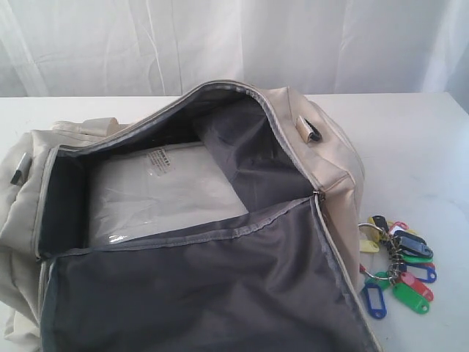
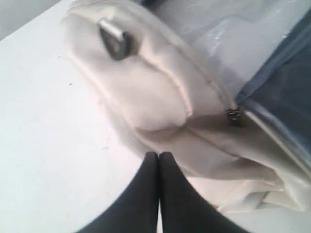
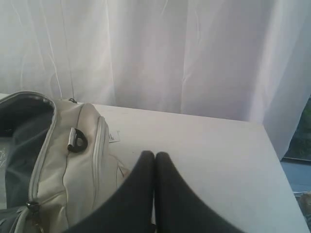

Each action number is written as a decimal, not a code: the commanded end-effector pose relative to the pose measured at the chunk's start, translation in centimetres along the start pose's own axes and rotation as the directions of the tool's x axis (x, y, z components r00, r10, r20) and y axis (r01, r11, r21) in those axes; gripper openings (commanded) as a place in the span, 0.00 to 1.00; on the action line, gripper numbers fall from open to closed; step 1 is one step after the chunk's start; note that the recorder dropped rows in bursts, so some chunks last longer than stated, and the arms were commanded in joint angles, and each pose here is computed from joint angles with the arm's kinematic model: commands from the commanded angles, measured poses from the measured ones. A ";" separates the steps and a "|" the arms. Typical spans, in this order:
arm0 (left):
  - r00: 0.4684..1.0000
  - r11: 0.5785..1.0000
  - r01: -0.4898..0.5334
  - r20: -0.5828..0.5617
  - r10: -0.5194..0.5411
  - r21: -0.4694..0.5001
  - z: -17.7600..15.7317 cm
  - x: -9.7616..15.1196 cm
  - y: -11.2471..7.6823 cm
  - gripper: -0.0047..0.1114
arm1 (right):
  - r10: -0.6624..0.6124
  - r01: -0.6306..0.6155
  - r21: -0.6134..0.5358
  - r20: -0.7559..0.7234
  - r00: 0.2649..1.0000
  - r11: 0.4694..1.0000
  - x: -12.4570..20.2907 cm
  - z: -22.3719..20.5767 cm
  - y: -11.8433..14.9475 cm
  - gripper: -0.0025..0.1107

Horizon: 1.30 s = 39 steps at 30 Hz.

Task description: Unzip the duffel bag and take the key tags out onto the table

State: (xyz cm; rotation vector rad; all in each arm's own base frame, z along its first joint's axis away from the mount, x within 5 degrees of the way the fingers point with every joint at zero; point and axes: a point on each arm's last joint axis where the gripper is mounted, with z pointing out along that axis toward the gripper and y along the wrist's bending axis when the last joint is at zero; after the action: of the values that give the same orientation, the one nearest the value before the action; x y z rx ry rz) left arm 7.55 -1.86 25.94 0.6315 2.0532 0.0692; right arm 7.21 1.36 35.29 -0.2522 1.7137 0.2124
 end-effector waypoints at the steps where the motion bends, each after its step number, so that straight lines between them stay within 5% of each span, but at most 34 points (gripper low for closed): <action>1: 0.995 0.986 0.097 0.009 -0.097 -0.137 -0.5 2.6 0.3 0.04 | -0.003 0.003 0.007 0.002 1.000 1.000 0.0 -0.1 -0.1 0.02; 8: 0.983 0.943 0.179 0.100 -0.157 -0.279 -0.8 6.5 -0.6 0.04 | -0.003 0.003 0.007 0.002 1.000 1.000 0.0 -0.1 -0.1 0.02; 19: 0.982 0.958 0.160 -0.062 -0.179 -0.239 2.6 11.0 -2.2 0.04 | 0.000 0.000 0.005 0.005 1.000 1.000 0.0 -0.2 -0.1 0.02; 39: 0.982 0.958 0.158 -0.066 -0.178 -0.237 2.7 11.0 -2.2 0.04 | 0.000 0.000 0.004 0.007 1.000 1.000 0.0 -0.2 -0.1 0.02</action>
State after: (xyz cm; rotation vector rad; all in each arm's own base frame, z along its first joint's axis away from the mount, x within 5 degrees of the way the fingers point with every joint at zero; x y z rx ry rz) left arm 4.48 0.70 16.08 0.3159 2.0771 0.2413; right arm 7.11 1.29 35.30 -0.2483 1.7130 0.2173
